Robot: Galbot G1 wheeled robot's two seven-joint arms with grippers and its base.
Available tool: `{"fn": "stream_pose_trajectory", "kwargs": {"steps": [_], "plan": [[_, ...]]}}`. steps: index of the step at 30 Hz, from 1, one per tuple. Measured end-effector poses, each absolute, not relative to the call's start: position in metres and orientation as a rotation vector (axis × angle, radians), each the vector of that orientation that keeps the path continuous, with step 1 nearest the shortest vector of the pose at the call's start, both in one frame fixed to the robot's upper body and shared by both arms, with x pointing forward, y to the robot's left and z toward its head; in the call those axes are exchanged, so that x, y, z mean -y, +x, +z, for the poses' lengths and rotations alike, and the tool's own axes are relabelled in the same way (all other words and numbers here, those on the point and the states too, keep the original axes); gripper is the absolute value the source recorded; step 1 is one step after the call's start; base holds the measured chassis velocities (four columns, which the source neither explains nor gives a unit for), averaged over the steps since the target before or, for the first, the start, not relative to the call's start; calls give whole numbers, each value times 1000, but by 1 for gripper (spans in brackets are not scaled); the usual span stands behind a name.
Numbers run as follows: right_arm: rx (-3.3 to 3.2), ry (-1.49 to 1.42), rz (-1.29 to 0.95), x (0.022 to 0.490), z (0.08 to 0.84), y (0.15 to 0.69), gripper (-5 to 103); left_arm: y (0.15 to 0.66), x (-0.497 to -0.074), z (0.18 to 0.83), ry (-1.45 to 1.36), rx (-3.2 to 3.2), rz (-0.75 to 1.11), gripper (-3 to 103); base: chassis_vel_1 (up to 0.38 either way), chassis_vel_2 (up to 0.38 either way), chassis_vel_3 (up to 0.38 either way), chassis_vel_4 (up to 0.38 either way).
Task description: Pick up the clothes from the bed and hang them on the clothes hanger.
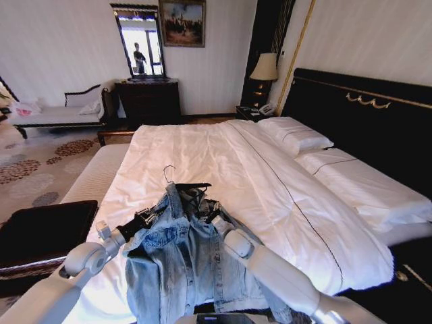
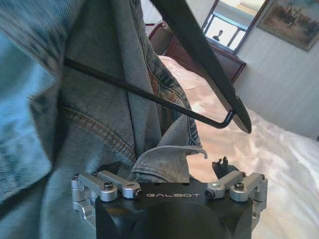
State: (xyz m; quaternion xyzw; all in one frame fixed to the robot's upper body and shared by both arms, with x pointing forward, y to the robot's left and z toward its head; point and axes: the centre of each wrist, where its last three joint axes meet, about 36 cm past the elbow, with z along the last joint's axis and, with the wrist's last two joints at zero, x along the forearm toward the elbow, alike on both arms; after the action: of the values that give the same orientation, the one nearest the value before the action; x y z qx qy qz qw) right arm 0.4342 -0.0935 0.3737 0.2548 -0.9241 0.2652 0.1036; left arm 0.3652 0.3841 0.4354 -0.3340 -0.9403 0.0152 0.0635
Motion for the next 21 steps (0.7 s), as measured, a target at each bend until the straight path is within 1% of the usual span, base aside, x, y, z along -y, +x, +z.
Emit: {"fn": "stream_pose_trajectory", "kwargs": {"steps": [3, 6, 11, 16, 21], "plan": [[2727, 731, 811, 94, 372, 440, 100, 363, -383, 435, -1009, 2842, 49, 20, 0, 0, 0, 0], [2736, 636, 872, 100, 367, 458, 100, 359, -383, 434, -1004, 2849, 60, 20, 0, 0, 0, 0], [2757, 545, 889, 113, 374, 475, 100, 351, -385, 431, -993, 2858, 68, 20, 0, 0, 0, 0], [2769, 500, 902, 126, 381, 479, 100, 346, -390, 430, -969, 2878, 73, 20, 0, 0, 0, 0], [2767, 486, 875, 127, 382, 481, 100, 345, -391, 431, -964, 2884, 73, 20, 0, 0, 0, 0]]}}
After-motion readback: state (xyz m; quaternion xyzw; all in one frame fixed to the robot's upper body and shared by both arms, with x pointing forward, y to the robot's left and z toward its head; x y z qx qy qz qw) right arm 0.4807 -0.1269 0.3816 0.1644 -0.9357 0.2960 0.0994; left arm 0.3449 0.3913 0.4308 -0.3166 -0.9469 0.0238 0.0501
